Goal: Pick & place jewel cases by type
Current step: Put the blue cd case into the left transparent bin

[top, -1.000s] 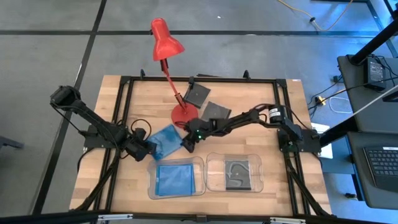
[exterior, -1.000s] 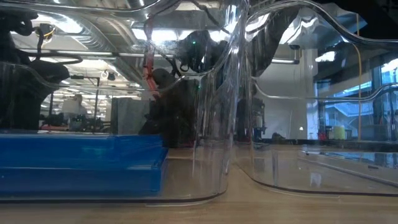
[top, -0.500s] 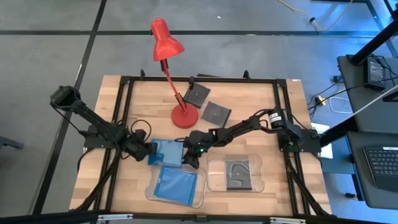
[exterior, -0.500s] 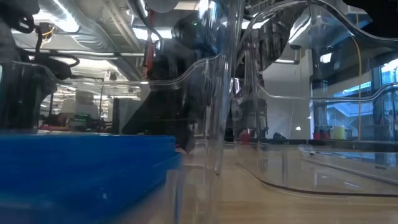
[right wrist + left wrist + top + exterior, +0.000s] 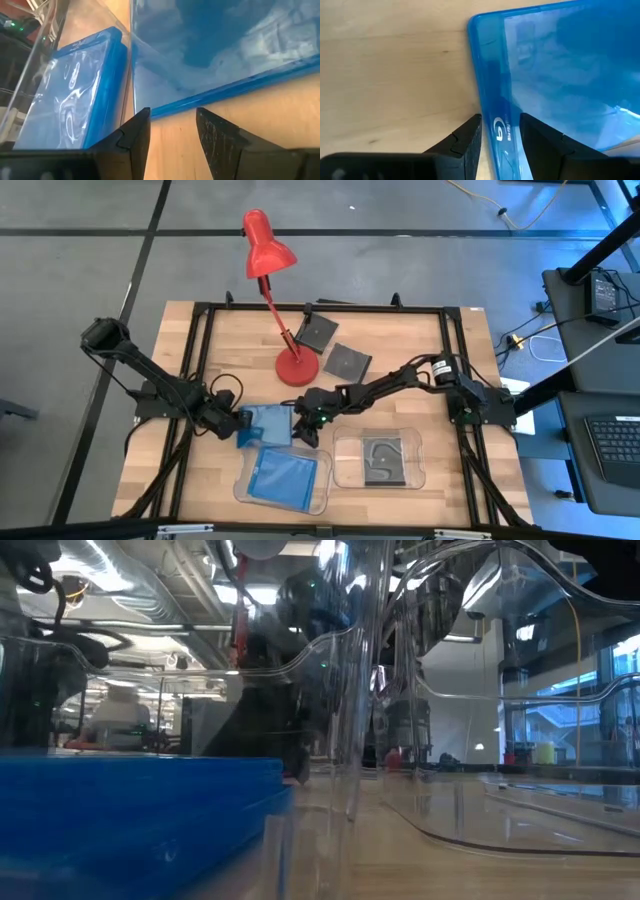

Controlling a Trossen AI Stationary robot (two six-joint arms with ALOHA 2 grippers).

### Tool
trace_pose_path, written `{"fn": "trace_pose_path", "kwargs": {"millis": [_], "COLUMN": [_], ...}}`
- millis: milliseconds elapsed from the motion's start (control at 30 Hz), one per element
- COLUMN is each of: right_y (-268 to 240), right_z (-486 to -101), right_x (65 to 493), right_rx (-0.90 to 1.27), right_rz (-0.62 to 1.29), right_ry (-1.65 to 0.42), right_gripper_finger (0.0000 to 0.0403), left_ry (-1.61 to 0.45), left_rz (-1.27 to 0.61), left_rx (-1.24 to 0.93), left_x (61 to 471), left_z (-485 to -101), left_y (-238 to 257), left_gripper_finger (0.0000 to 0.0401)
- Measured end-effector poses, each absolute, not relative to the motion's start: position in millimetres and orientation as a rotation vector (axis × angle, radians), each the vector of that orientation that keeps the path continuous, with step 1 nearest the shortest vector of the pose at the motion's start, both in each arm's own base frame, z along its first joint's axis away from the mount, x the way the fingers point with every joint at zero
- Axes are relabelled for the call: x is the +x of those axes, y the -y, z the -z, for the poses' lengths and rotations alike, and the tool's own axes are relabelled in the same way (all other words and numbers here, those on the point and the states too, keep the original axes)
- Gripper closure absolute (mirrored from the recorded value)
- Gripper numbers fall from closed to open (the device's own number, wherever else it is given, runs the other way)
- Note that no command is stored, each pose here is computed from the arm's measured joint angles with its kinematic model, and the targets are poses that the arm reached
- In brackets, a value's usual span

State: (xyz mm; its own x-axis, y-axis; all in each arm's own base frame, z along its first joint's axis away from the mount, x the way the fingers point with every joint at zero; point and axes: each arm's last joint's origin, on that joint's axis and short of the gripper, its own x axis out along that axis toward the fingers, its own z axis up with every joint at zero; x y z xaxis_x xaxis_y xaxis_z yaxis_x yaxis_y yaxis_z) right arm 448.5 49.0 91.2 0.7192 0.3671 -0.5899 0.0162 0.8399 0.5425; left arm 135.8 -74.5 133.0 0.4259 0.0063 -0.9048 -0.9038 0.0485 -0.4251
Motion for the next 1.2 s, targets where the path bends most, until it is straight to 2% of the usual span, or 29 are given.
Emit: {"fn": "trace_pose_path", "kwargs": {"millis": [267, 733, 1200], "right_y": [-48.3, -43.6, -40.0], "right_z": [-91.2, -87.3, -87.0], "right_x": [447.7, 444.2, 444.0], "right_rx": [0.539, 0.528, 0.522], "right_rz": [-0.223, -0.196, -0.167], "right_ry": [-0.758, -0.816, -0.817], "right_gripper_finger": [0.0240, 0.0240, 0.0240], "left_ry": [-0.787, -0.802, -0.540], "left_rz": [-0.809, -0.697, -0.634], "left_rx": [-1.320, -1.352, -1.229], "left_x": [142.7, 141.0, 127.8], "left_z": [-134.6, -142.6, -164.0], "left_y": [72.7, 79.8, 73.3], "left_gripper_finger": [0.0272, 0.0272, 0.0272]}}
